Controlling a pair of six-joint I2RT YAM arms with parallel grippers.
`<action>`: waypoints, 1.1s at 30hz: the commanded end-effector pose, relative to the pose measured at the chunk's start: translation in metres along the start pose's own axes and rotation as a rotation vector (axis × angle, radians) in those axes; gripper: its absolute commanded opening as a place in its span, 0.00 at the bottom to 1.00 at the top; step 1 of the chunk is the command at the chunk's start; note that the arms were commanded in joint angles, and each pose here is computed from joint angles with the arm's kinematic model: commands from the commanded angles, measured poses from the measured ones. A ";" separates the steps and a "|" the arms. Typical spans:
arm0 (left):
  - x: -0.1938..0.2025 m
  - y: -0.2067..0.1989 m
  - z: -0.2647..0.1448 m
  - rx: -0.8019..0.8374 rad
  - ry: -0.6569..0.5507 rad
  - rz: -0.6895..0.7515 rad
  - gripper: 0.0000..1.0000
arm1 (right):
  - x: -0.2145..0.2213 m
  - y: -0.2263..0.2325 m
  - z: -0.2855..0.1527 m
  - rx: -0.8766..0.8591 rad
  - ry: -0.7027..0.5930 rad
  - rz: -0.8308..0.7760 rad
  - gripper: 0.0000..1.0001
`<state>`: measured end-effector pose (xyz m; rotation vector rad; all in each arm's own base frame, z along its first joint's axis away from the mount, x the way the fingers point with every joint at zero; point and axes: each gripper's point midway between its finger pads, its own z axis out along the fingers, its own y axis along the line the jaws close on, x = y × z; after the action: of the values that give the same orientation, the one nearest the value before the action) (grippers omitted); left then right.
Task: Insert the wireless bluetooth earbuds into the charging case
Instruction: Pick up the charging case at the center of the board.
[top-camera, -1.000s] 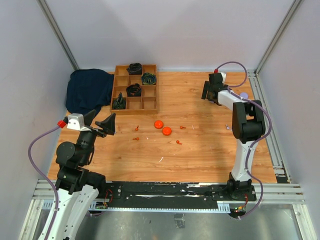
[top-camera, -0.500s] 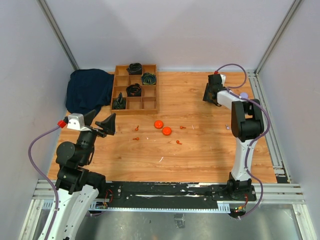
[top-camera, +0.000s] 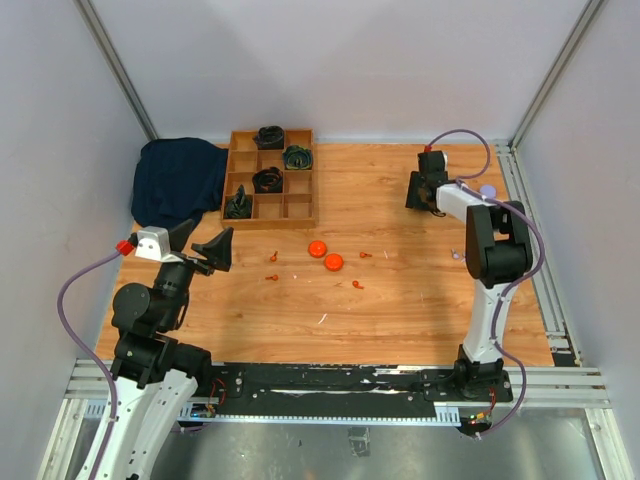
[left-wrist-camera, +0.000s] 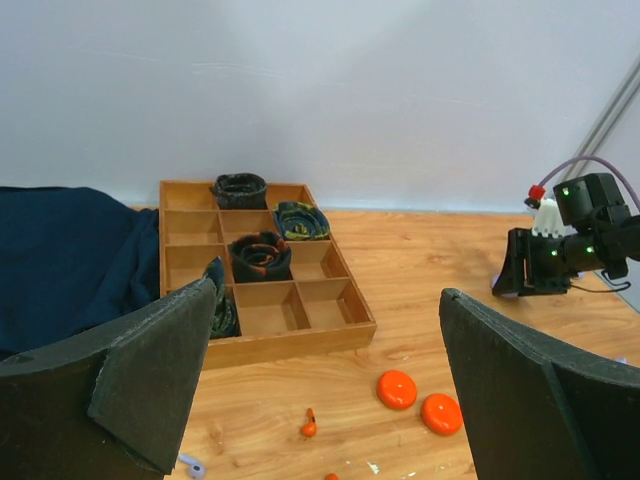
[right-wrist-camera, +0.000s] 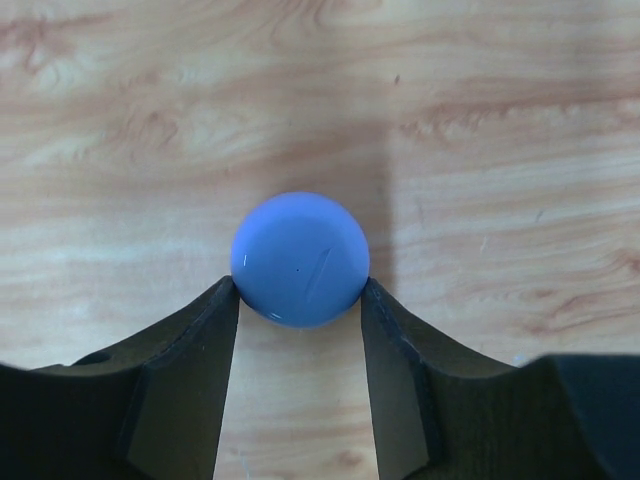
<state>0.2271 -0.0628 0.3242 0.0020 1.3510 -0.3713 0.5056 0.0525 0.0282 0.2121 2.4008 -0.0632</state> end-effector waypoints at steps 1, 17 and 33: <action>0.003 -0.005 0.002 0.029 0.004 0.003 0.99 | 0.034 -0.010 -0.022 -0.072 0.130 -0.023 0.45; 0.007 -0.005 0.004 0.031 0.015 0.004 0.99 | 0.043 -0.017 -0.045 -0.035 0.148 -0.010 0.79; 0.007 -0.005 0.004 0.030 0.018 0.001 0.99 | 0.046 -0.014 -0.024 0.034 0.161 0.065 0.72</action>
<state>0.2296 -0.0667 0.3205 0.0178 1.3682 -0.3812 0.4524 0.0553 0.0254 0.2672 2.5286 -0.0201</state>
